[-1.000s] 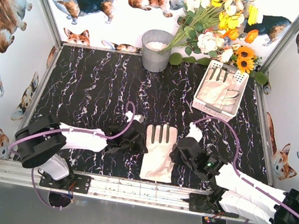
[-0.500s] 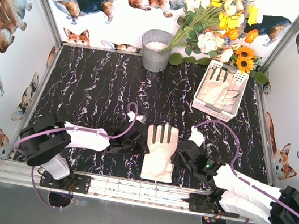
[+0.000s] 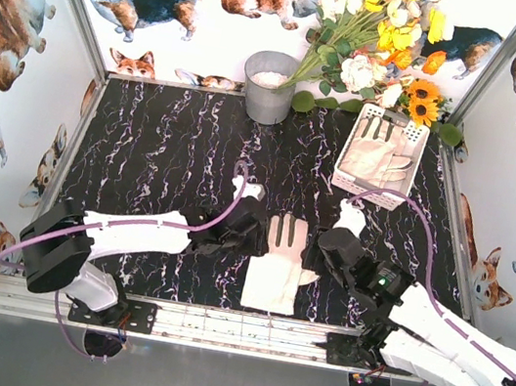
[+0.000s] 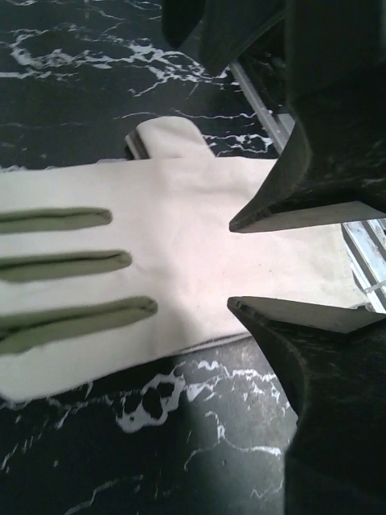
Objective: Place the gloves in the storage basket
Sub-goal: Pair the glove with the glove.
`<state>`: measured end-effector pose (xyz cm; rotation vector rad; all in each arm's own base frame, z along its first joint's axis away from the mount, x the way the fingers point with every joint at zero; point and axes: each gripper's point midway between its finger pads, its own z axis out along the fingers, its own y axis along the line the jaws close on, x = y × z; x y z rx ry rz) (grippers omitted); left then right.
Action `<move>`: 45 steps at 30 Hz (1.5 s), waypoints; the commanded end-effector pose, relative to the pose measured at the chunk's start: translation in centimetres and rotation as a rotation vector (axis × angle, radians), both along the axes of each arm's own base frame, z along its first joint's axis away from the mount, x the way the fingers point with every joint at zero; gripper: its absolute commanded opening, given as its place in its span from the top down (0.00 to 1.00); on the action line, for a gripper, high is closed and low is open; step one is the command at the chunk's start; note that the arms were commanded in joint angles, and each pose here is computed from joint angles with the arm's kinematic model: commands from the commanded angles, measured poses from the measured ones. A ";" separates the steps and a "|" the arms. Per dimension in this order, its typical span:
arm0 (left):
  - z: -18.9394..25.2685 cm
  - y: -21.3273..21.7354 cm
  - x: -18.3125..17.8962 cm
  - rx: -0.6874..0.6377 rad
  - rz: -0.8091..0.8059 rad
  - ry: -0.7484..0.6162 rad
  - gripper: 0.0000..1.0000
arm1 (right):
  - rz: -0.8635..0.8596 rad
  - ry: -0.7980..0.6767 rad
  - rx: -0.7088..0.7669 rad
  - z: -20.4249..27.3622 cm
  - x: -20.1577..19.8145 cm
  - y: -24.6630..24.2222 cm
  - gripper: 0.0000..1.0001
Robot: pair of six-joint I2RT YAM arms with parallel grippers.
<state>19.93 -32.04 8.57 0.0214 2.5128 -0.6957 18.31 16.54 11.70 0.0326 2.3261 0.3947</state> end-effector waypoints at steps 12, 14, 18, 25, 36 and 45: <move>-4.5 -3.9 -3.3 -0.100 -0.095 0.132 0.82 | 0.009 0.171 0.052 -6.5 -0.1 1.1 0.83; -5.1 -3.7 -3.9 -0.090 -0.105 0.145 0.79 | 0.008 0.183 0.056 -7.3 -0.1 0.8 0.83; -5.9 -3.7 -4.8 -0.104 -0.119 0.164 0.76 | -0.005 0.216 0.069 -8.5 0.3 0.2 0.83; -2.5 -5.4 -4.3 -0.183 -0.154 0.114 0.67 | 0.007 0.182 0.098 -5.0 1.0 -0.4 0.77; 0.4 -6.8 -2.2 -0.200 -0.212 0.030 0.67 | 0.004 0.282 0.302 -3.6 0.7 -1.5 0.37; -2.0 -5.9 -0.5 -0.130 -0.168 0.036 0.78 | -0.053 0.319 0.366 -6.0 1.5 -3.2 0.26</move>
